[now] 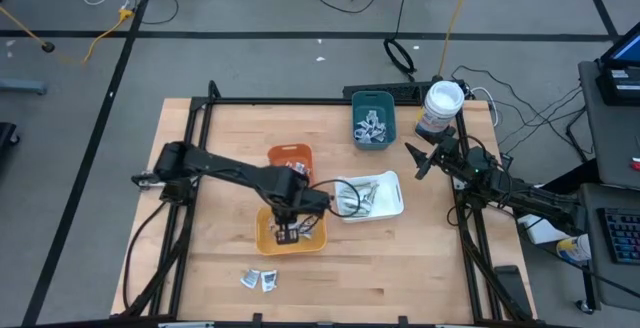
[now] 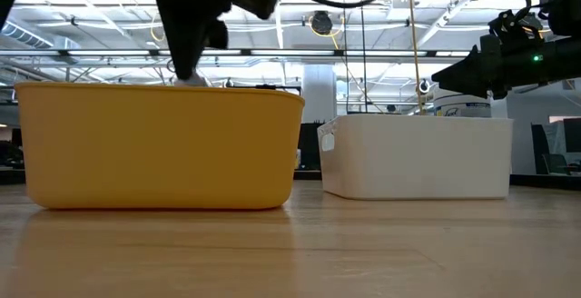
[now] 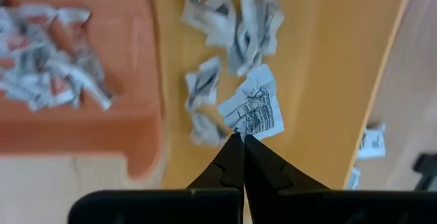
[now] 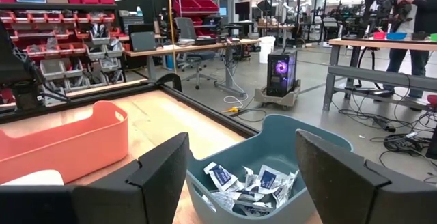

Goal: Pick & Place First Aid Supplies
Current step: Put the gray sachet into the yellow bin, then adjust the yellow bin on the table

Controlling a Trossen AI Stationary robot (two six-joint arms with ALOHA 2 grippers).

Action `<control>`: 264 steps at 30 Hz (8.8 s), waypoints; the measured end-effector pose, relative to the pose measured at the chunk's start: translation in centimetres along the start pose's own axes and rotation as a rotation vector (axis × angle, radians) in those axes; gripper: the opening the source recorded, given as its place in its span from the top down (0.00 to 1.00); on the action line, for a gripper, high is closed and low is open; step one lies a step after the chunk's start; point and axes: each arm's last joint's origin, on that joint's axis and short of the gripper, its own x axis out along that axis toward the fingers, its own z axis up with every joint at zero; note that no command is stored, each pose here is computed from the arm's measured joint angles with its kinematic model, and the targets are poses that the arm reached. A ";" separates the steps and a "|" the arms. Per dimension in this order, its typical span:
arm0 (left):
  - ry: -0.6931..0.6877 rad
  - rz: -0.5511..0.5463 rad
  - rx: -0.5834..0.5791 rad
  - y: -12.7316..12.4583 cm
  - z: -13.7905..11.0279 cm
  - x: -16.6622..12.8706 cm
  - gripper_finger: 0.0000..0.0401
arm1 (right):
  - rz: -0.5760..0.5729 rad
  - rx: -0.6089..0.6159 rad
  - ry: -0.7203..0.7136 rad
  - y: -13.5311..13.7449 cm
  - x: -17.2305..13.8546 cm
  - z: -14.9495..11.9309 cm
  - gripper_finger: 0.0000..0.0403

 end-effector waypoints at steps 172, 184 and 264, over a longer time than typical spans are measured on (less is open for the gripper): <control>-0.018 -0.013 -0.705 -1.1 0.4 4.4 0.98 | 0.000 0.000 0.000 0.0 0.0 0.0 0.35; 0.019 -0.009 -0.714 -0.8 1.0 5.6 0.71 | 0.000 0.000 0.000 0.0 0.0 0.0 0.35; -0.050 -0.099 -1.151 -13.5 -4.1 8.0 0.12 | 0.000 0.000 -0.002 0.0 0.0 0.0 0.35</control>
